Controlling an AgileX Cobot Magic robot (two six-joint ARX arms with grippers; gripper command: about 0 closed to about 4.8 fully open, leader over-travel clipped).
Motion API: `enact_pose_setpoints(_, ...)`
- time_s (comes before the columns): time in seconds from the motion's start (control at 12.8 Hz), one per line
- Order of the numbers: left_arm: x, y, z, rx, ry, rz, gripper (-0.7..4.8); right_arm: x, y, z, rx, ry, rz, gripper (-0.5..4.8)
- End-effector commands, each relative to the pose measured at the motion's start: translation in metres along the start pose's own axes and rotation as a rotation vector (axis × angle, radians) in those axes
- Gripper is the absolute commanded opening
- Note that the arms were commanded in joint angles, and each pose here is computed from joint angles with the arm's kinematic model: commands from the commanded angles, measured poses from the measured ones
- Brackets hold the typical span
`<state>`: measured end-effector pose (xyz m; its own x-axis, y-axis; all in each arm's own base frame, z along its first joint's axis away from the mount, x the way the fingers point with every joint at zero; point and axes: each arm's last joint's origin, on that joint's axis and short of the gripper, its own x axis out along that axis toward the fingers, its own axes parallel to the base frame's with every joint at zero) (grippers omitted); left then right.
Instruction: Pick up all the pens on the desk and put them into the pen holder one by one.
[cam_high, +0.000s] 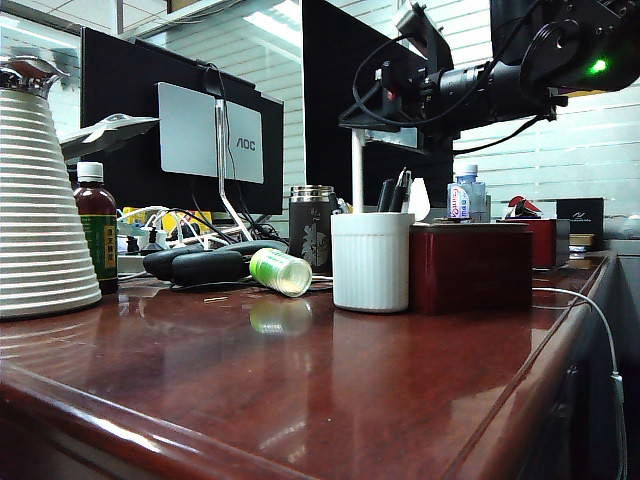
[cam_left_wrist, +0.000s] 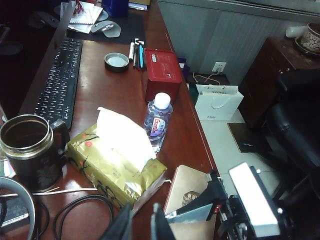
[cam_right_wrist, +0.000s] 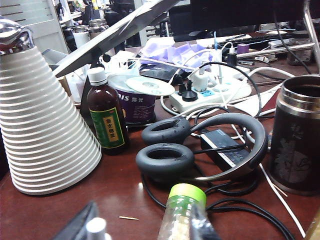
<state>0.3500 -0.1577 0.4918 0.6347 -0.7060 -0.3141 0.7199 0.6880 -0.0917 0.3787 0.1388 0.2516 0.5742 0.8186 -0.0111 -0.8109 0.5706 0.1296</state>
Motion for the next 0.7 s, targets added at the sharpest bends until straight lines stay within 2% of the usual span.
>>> enact_pose_setpoints(0.08, -0.005, -0.002, 0.004, 0.013, -0.020, 0.000, 0.56, 0.000, 0.001, 0.001, 0.002, 0.009, 0.024, 0.81)
enact_pose_setpoints(0.16, -0.005, -0.002, 0.004, 0.013, -0.020, 0.000, 0.56, 0.000, 0.002, 0.002, -0.003, 0.002, 0.024, 1.60)
enact_pose_setpoints(0.23, -0.009, -0.003, 0.005, 0.015, -0.023, 0.044, 0.37, -0.008, 0.007, 0.023, -0.055, -0.069, 0.010, 0.10)
enact_pose_setpoints(0.31, -0.018, -0.005, 0.009, 0.032, -0.034, 0.115, -0.05, -0.018, 0.015, 0.046, -0.081, -0.128, -0.030, 0.03)
enact_pose_setpoints(0.39, -0.043, -0.014, 0.018, 0.050, -0.072, 0.178, -0.06, -0.042, 0.033, 0.081, -0.085, -0.159, -0.092, -0.02)
enact_pose_setpoints(0.47, -0.062, -0.022, 0.023, 0.032, -0.097, 0.179, -0.06, -0.061, 0.048, 0.101, -0.070, -0.149, -0.152, -0.02)
enact_pose_setpoints(0.7, -0.120, -0.047, 0.032, 0.055, -0.150, 0.224, -0.06, -0.127, 0.100, 0.140, -0.115, -0.090, -0.425, -0.02)
